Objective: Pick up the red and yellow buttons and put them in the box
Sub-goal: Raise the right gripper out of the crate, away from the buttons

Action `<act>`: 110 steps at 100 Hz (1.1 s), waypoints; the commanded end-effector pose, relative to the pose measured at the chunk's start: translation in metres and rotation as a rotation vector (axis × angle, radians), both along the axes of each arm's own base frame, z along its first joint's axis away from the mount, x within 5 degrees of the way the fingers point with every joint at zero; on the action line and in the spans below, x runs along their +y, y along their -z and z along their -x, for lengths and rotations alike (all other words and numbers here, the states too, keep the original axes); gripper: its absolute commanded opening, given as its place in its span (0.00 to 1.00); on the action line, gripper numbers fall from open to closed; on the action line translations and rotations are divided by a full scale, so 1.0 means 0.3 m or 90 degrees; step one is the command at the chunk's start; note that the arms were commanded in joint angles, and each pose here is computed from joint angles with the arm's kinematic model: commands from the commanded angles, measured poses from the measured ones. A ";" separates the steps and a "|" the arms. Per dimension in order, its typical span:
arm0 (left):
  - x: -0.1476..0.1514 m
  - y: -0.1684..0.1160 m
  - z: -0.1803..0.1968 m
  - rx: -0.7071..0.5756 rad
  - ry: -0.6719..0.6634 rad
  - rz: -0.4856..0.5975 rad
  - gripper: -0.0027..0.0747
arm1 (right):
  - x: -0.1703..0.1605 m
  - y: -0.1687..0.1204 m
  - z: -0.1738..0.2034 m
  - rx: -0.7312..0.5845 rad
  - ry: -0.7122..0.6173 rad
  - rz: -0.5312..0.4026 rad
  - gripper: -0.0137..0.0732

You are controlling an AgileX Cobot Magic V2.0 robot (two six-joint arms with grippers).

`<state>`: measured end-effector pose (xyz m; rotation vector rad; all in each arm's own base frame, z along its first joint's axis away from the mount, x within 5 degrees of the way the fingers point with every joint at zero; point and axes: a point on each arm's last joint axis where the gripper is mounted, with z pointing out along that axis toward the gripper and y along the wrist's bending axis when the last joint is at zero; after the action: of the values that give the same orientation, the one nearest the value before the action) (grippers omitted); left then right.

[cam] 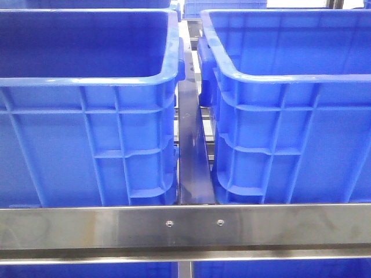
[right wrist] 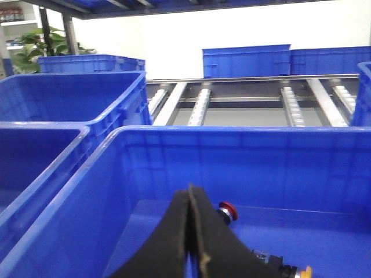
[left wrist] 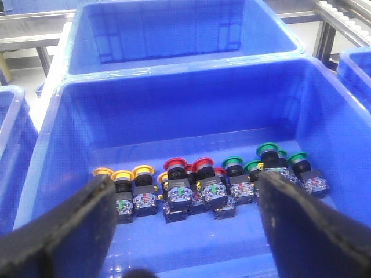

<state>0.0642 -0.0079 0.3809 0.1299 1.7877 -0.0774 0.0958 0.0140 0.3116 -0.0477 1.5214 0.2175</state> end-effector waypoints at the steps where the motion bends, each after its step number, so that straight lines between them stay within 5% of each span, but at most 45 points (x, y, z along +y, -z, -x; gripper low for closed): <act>1: -0.001 -0.048 -0.005 -0.062 -0.001 0.014 0.67 | 0.013 -0.022 0.004 -0.005 -0.027 0.013 0.08; 23: -0.001 -0.048 -0.005 -0.062 -0.001 0.014 0.67 | -0.004 0.016 0.001 0.082 0.008 -0.028 0.08; 51: -0.001 -0.048 -0.005 -0.062 -0.001 0.014 0.67 | -0.044 0.055 0.019 0.158 0.099 0.019 0.08; 81: -0.001 -0.048 -0.005 -0.062 -0.001 0.014 0.67 | -0.034 -0.002 0.078 0.023 0.078 0.079 0.08; 110: -0.001 -0.048 -0.005 -0.062 -0.001 0.014 0.67 | -0.026 0.025 0.074 -0.011 0.057 0.071 0.08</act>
<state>0.0642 -0.0079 0.3809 0.1299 1.7877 -0.0774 0.0732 0.0057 0.2920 -0.0676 1.6459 0.0607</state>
